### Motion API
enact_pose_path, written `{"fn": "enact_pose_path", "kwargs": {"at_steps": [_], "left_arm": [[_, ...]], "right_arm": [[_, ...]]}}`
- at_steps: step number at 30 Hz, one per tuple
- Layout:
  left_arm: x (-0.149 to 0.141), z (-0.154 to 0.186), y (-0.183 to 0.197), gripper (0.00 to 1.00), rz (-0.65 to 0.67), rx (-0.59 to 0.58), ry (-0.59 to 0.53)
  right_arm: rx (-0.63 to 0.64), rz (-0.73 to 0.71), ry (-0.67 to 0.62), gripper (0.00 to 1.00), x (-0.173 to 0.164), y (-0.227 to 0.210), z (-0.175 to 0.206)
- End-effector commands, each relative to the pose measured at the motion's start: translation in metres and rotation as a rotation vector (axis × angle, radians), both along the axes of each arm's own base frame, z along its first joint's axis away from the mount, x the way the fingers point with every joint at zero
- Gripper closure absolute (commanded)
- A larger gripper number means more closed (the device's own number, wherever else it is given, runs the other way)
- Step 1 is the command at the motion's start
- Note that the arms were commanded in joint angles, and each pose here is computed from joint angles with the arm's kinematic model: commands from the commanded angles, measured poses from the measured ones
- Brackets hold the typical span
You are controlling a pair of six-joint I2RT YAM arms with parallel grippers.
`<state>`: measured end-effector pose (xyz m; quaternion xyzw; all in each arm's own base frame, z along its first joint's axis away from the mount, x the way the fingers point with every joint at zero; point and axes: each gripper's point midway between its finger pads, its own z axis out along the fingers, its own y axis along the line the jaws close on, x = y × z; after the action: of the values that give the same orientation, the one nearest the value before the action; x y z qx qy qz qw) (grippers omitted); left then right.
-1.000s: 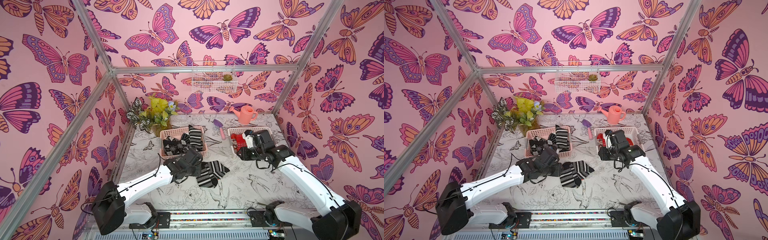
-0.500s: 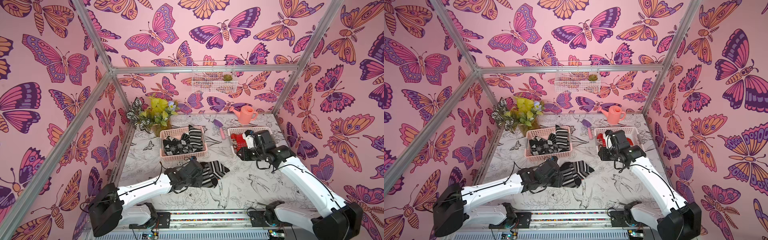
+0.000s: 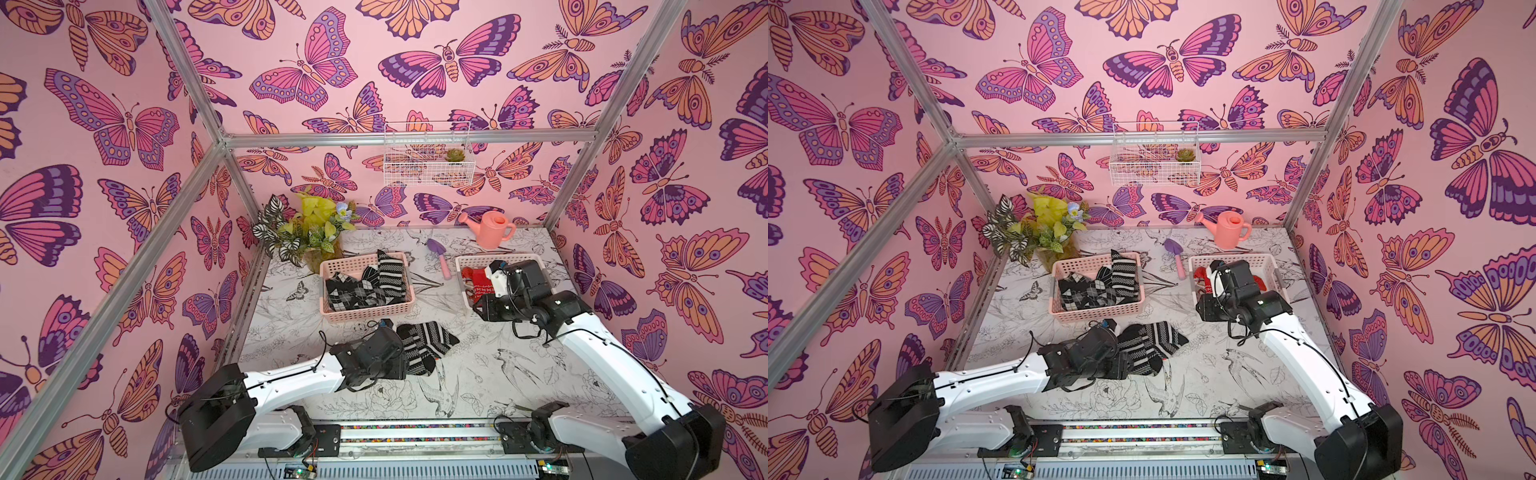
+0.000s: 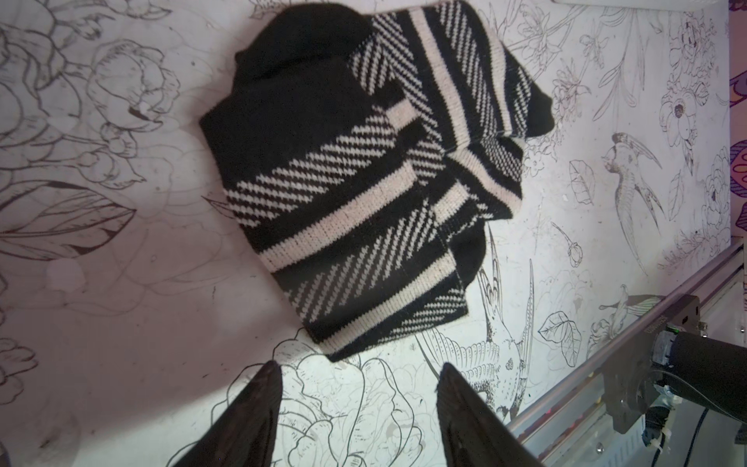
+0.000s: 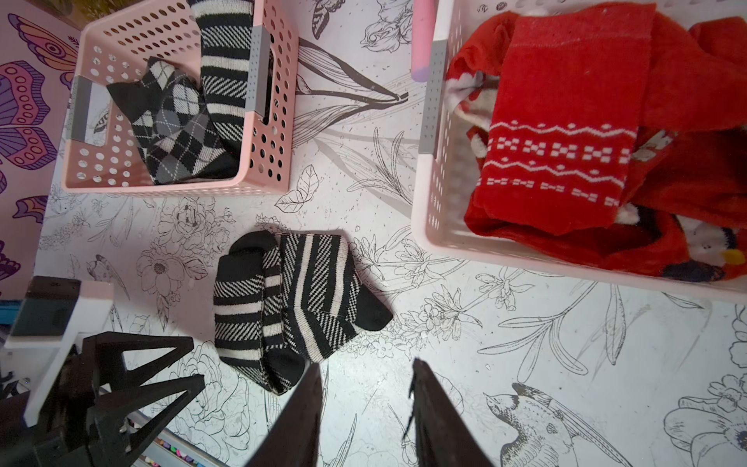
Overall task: Sort the socks into the basket by color
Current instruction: Pick up the sock at the center of the board.
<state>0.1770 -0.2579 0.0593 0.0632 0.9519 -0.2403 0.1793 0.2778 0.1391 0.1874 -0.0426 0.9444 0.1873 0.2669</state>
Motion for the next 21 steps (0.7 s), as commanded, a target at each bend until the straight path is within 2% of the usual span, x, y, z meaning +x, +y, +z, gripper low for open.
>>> {"fn": "enact_pose_path", "kwargs": {"at_steps": [1,21], "left_arm": [[-0.005,-0.014,-0.001,0.37,-0.001,0.007,0.034],[-0.005,-0.036,-0.006,0.44,0.03,0.002,0.083]], "right_arm": [[0.003,-0.003,0.017,0.61,-0.004,-0.002,-0.001],[0.004,0.002,0.013,0.61,-0.003,-0.001,0.0]]}}
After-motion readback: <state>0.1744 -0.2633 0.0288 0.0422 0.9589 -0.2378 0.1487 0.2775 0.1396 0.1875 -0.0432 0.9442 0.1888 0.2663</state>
